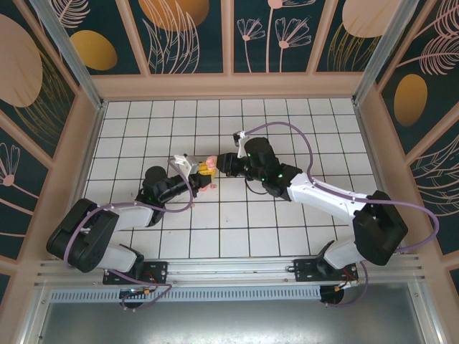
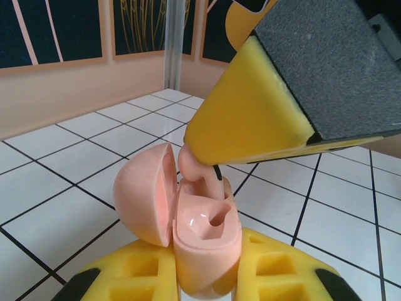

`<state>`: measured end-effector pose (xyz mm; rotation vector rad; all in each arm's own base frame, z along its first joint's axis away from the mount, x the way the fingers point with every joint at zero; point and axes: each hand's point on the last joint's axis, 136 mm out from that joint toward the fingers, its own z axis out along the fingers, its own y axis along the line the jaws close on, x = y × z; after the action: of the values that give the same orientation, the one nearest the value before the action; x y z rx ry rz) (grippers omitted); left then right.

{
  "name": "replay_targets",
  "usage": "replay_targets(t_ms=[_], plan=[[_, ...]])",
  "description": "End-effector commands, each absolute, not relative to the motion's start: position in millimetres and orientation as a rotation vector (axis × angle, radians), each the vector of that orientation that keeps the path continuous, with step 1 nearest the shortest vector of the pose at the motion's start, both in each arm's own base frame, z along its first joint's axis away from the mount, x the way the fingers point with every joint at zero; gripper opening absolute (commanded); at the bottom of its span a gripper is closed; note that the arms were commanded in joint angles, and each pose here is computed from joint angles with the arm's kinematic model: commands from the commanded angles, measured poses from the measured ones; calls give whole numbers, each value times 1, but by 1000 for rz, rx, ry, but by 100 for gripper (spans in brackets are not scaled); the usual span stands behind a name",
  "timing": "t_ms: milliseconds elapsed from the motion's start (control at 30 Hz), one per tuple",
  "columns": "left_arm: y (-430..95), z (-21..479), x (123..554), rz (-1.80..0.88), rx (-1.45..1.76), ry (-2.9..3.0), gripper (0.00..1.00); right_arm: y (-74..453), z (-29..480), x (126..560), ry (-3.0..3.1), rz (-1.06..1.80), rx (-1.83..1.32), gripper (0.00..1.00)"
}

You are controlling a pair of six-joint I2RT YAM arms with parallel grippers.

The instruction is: Insert the wireless bluetooth earbuds into the charging case

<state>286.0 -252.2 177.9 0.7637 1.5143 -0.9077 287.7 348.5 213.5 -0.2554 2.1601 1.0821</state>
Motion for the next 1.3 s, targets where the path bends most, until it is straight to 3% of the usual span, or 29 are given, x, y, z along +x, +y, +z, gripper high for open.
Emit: replay_targets(t_ms=[0,400,800,1267], plan=[[-253,202,286,-881,776,1421,13,347,204,282,2244,1044,-216,22],[-253,199,285,-851,793,1431,13,354,200,273,2297,978,-161,22],[-252,198,284,-843,795,1431,13,347,241,280,2188,984,-195,37],[-251,200,282,-839,796,1425,13,347,241,292,2186,977,-221,35]])
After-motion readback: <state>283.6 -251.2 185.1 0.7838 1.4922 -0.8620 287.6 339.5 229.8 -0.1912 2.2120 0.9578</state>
